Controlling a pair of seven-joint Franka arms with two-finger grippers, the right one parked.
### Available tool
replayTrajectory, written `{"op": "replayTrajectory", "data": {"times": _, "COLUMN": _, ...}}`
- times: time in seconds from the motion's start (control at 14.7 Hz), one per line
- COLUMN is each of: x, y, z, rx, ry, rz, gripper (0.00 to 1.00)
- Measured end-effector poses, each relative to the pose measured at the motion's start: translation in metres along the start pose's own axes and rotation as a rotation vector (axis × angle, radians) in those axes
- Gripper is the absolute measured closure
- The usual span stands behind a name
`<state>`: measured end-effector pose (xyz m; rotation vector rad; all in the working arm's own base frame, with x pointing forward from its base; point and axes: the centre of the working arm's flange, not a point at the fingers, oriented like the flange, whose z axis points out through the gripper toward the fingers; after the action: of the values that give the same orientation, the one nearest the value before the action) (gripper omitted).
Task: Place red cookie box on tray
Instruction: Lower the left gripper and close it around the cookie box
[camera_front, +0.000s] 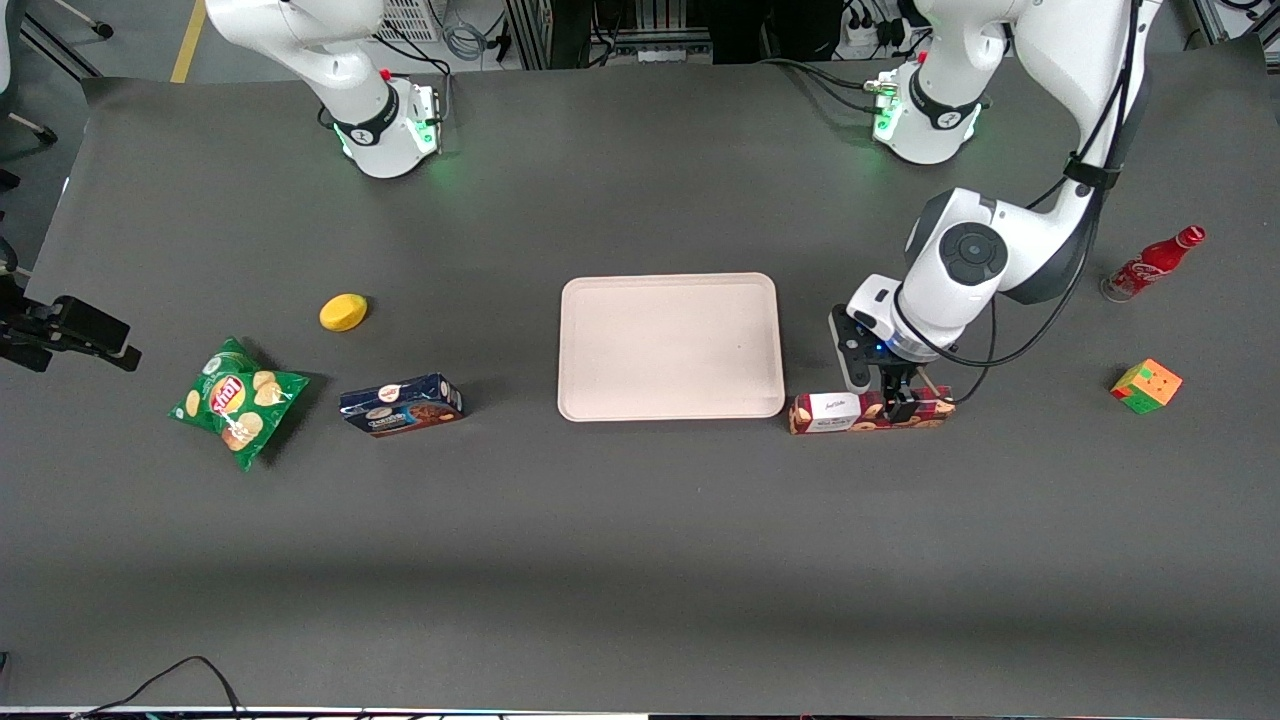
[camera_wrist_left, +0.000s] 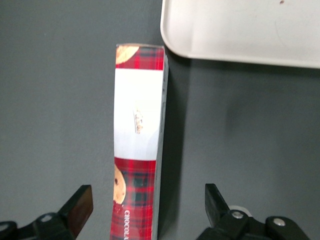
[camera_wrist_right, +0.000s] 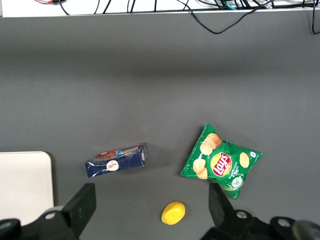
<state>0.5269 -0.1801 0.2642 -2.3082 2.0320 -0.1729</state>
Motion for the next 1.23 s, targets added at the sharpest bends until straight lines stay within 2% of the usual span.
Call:
{"op": "replayTrajectory", "data": {"times": 0.41, "x": -0.008, "y": 0.001, "z": 0.018, "rx": -0.022, "ry": -0.010, "rz": -0.004, "gripper": 0.00}}
{"op": "replayTrajectory", "data": {"times": 0.89, "x": -0.008, "y": 0.002, "z": 0.040, "rx": -0.017, "ry": 0.016, "rz": -0.010, "gripper": 0.00}}
{"op": "replayTrajectory", "data": {"times": 1.23, "x": -0.018, "y": 0.001, "z": 0.052, "rx": -0.026, "ry": 0.011, "rz": -0.027, "gripper": 0.03}}
